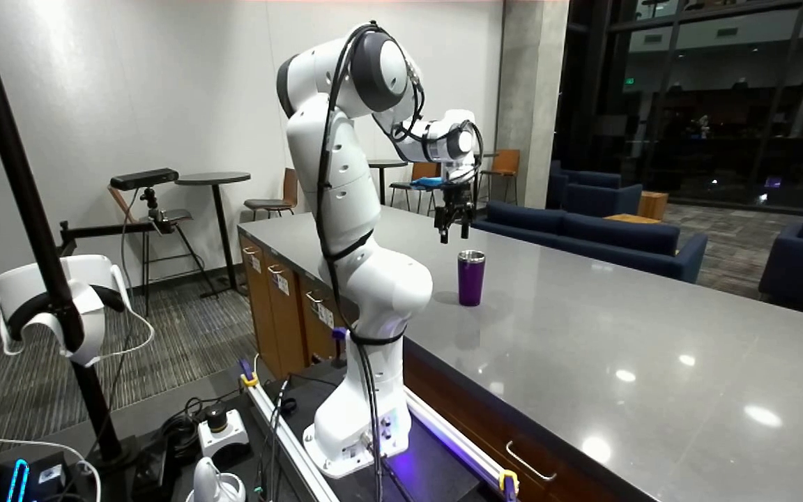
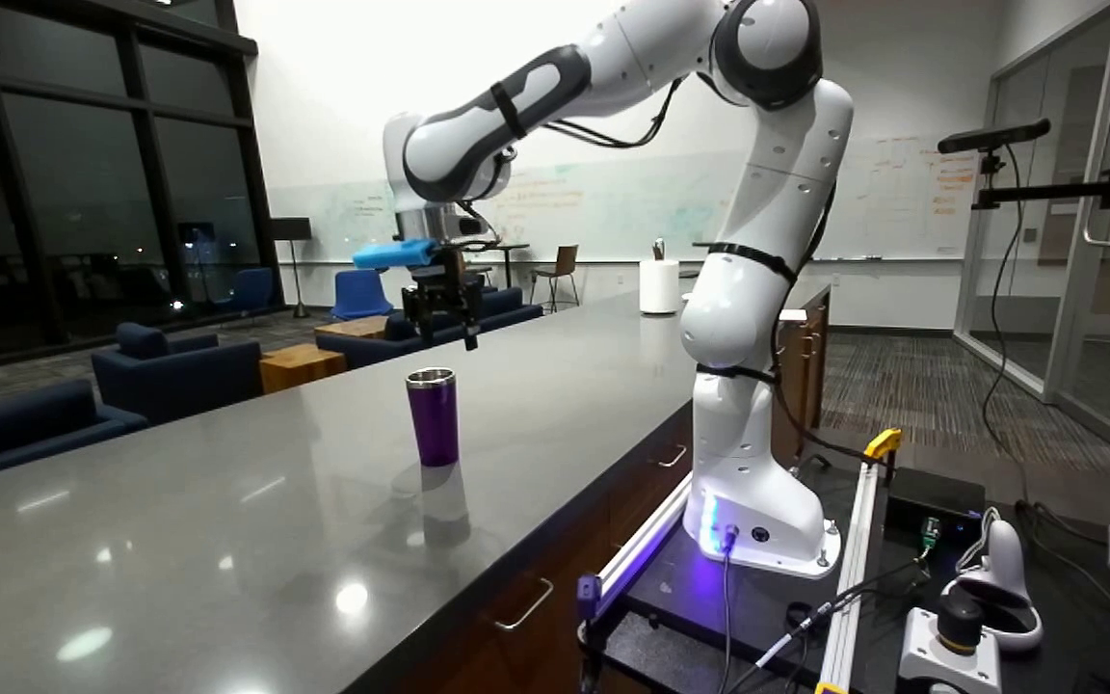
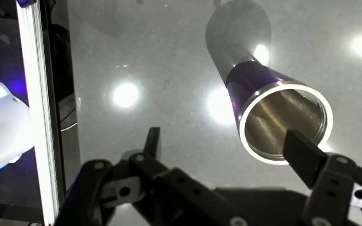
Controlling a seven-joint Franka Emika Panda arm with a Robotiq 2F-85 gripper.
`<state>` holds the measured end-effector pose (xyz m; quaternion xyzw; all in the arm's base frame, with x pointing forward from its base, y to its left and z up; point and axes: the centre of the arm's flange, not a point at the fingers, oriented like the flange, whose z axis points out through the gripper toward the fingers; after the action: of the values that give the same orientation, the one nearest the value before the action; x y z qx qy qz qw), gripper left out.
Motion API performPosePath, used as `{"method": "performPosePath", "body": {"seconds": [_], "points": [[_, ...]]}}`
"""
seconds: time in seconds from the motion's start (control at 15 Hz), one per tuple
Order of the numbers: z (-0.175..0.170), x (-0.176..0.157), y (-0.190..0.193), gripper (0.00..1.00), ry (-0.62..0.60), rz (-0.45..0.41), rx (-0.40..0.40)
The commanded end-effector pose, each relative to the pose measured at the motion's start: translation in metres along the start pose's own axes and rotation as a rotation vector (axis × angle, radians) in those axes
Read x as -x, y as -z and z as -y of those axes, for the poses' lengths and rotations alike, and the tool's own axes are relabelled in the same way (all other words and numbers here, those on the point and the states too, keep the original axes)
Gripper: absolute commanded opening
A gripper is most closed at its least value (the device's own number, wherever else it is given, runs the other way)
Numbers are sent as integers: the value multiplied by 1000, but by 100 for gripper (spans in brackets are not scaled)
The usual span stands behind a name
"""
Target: Drop the purple flask and then lift it up to make it sit upright
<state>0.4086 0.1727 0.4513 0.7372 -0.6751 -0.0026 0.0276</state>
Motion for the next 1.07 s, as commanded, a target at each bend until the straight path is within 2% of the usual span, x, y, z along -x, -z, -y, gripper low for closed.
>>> {"method": "performPosePath", "body": {"seconds": [0.0,0.33,0.53,0.67,1.0], "points": [[-3,1,-11,100,-25,19,36],[-4,0,-27,100,-29,62,47],[0,-3,-28,100,-45,114,-3],[3,-4,-26,100,-52,135,-65],[4,-8,-29,100,-63,104,-86]]}}
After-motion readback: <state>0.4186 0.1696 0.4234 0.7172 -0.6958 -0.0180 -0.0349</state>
